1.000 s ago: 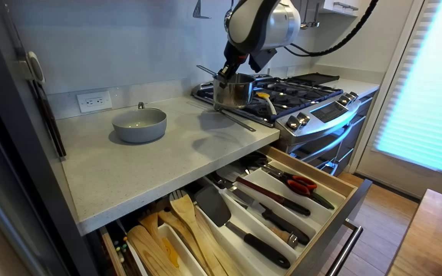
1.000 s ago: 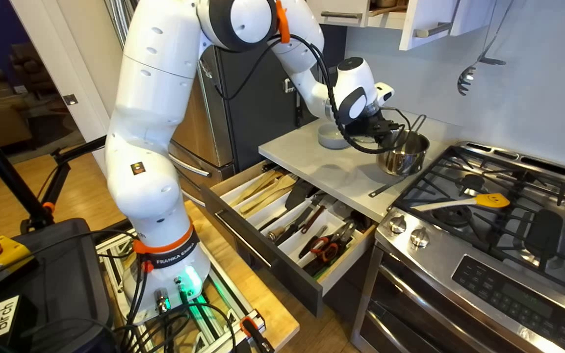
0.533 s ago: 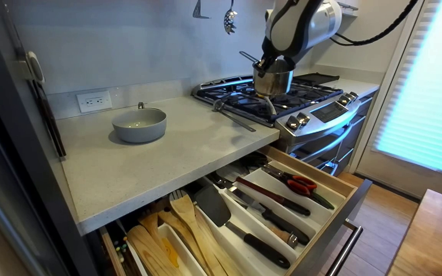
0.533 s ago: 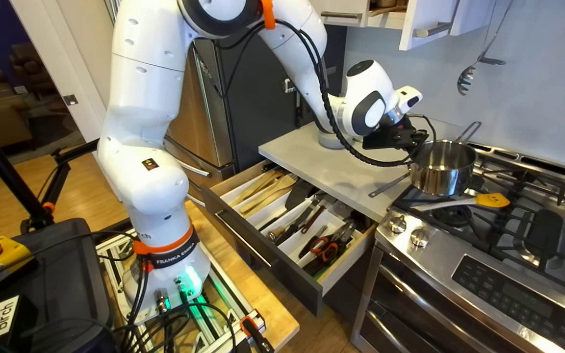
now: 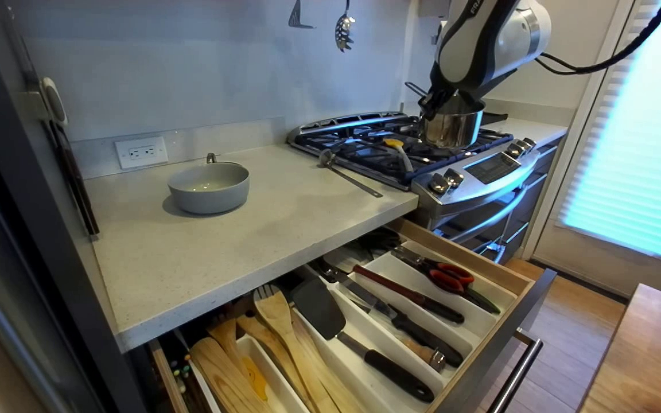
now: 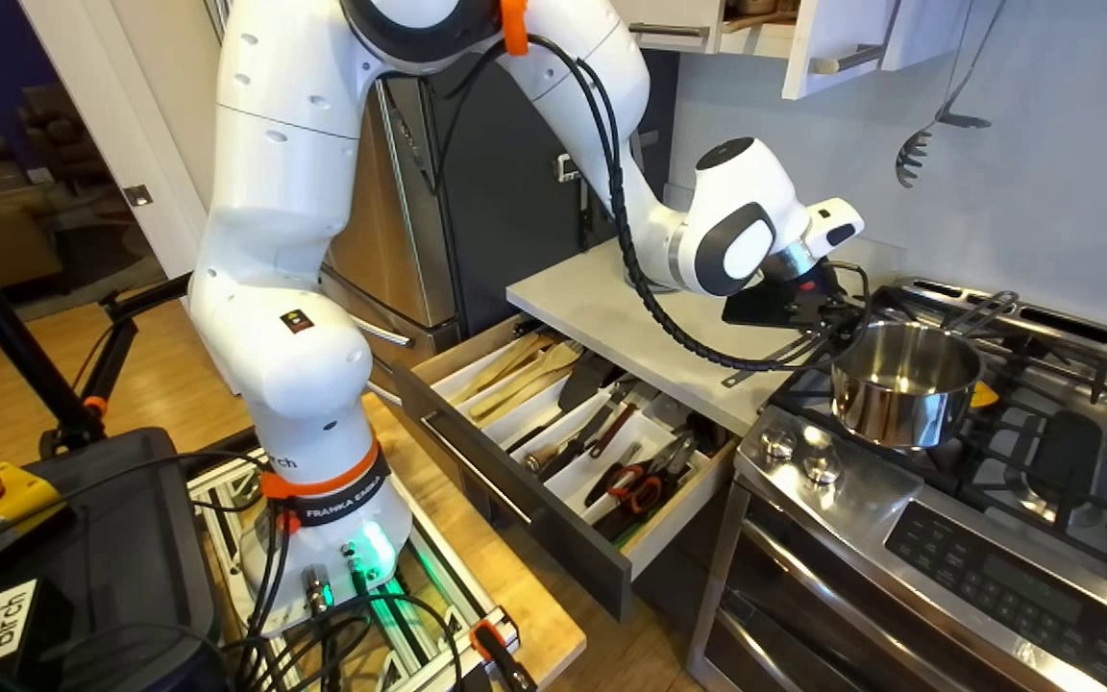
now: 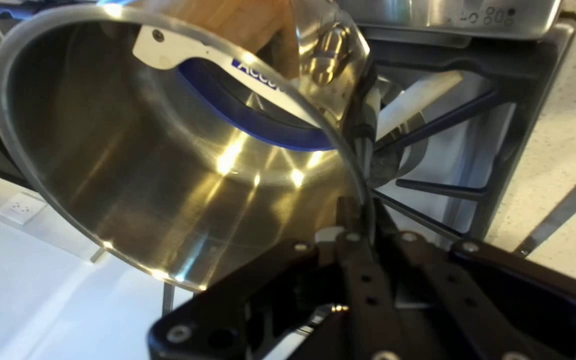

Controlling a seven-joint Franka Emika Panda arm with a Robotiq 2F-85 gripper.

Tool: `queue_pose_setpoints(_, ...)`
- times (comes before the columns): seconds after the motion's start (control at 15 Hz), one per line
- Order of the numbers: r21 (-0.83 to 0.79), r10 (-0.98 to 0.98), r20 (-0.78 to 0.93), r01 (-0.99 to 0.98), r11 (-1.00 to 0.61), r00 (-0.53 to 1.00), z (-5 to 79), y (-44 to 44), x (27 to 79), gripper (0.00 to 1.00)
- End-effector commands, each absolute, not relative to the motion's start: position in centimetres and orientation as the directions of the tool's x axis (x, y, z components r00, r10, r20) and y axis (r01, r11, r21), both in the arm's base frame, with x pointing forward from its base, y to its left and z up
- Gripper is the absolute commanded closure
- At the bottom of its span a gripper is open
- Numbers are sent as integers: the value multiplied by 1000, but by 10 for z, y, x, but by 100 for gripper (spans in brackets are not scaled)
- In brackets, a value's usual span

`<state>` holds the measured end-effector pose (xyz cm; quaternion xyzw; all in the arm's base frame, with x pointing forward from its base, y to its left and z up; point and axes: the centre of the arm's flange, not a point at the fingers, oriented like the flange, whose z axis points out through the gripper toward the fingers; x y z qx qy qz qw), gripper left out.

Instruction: Move the pot from the countertop to the stove

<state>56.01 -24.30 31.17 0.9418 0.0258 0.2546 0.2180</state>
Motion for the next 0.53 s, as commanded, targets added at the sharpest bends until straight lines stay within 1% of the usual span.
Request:
queue_pose_setpoints(0.0, 419, 129, 523, -122, -900, 842, 335, -284, 568, 98)
queue_pose_setpoints(0.2, 376, 99, 560, -146, -915, 823, 352, -316, 592, 98)
queue_pose_setpoints(0.33, 232, 11, 596, -159, -960, 803, 359, -322, 613, 98)
queue_pose_setpoints(0.4, 319, 32, 568, -183, -930, 822, 346, -289, 581, 93)
queue_pose_setpoints(0.47, 281, 14, 575, -181, -942, 818, 348, -283, 589, 93)
